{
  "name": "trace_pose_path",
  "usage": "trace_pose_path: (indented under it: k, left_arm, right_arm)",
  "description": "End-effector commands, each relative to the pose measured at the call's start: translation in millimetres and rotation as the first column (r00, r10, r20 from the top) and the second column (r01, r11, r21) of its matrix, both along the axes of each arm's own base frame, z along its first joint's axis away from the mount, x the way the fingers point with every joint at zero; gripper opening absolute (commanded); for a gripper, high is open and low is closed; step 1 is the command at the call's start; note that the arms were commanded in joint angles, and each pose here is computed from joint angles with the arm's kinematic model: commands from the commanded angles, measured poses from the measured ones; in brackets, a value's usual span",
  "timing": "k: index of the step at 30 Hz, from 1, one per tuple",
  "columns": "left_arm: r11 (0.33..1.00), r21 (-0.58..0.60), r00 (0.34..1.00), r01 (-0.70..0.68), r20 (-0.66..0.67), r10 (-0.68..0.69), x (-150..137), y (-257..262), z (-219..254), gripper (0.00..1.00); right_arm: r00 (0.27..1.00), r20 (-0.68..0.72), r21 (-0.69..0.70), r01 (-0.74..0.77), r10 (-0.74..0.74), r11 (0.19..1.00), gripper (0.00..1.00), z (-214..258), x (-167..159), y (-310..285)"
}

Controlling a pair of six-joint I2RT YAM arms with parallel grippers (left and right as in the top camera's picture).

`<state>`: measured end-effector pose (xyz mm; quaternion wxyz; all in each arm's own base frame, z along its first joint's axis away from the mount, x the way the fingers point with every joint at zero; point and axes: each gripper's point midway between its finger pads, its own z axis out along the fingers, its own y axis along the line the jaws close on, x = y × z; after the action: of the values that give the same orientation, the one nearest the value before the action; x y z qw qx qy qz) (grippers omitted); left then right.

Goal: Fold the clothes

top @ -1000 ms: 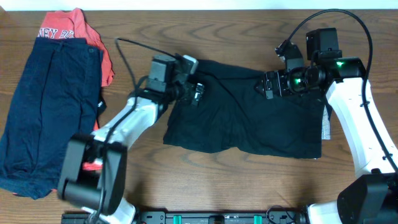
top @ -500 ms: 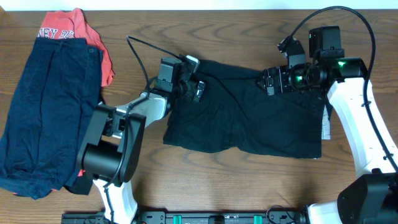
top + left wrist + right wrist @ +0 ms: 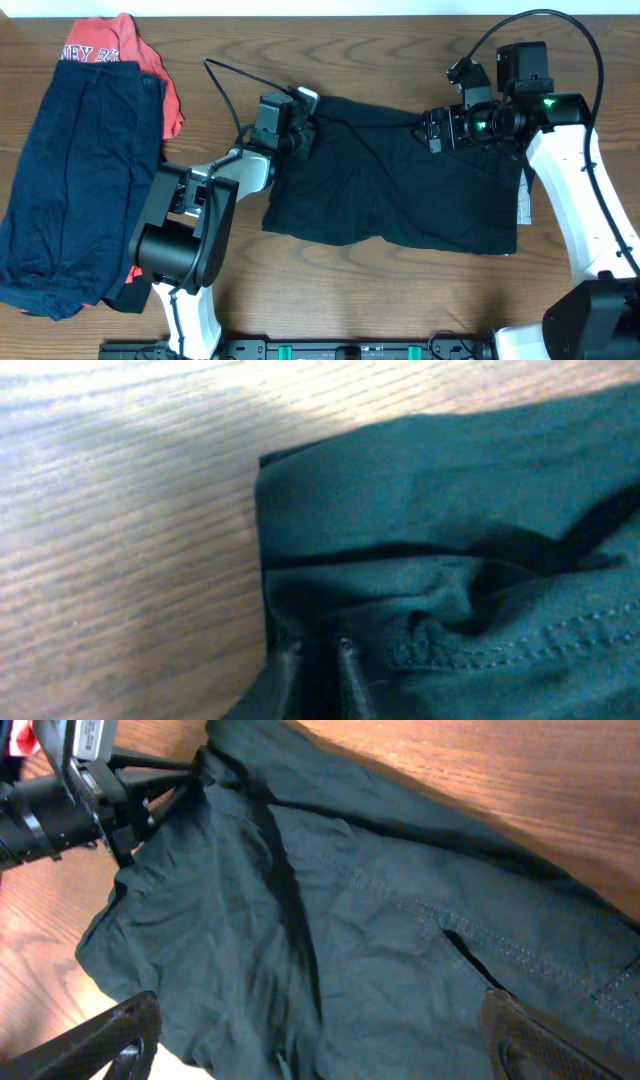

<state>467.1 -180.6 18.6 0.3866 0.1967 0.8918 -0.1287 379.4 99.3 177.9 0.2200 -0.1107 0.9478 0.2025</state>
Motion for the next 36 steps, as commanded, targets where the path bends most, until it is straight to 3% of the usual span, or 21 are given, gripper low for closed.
trace_pose_path:
  k: [1,6,10,13,14,17,23,29,36]
  left_arm:
    - [1.0,-0.026,0.998,-0.015,0.065,0.017,11.2,-1.1,31.2,0.09]
    - [0.998,-0.057,0.992,-0.018,0.127,0.025,13.7,-1.9,67.2,0.06]
    - [0.998,-0.063,0.989,-0.017,0.147,0.026,14.9,-2.3,75.7,0.1]
    - [0.998,-0.069,0.991,0.005,0.134,0.005,11.9,-5.9,72.7,0.55]
    - [0.997,-0.066,0.991,0.029,0.135,-0.02,10.1,-8.7,72.2,0.62]
    - [0.994,-0.039,0.986,0.099,0.14,-0.092,4.8,-14.4,69.9,0.64]
    - [0.994,-0.033,0.985,0.101,0.142,-0.096,4.7,-14.0,69.5,0.61]
    - [0.994,-0.026,0.987,0.103,0.123,-0.099,4.1,-13.8,59.4,0.72]
    - [0.994,-0.023,0.99,0.102,0.104,-0.1,3.3,-13.8,49.9,0.72]
  right_arm:
    - [1.0,0.03,0.0,0.0,0.0,1.0,0.99,8.3,1.7,-2.9]
    - [0.999,0.033,0.0,0.0,0.0,1.0,0.99,8.7,2.4,-2.8]
    - [0.999,0.033,0.0,0.0,0.0,1.0,0.99,8.7,2.4,-2.8]
    - [0.999,0.033,0.0,0.0,0.0,1.0,0.99,8.7,2.4,-2.8]
    - [0.999,0.034,0.0,0.0,0.0,1.0,0.99,8.8,2.5,-2.8]
    - [0.999,0.04,0.001,0.0,0.0,1.0,0.99,9.5,3.9,-2.7]
    - [0.999,0.044,0.001,-0.002,0.001,1.0,0.99,9.9,4.4,-1.9]
    - [0.999,0.044,0.001,-0.002,0.001,1.0,0.99,9.9,4.4,-1.9]
    - [0.999,0.044,0.001,-0.002,0.002,1.0,0.99,9.9,4.4,-1.9]
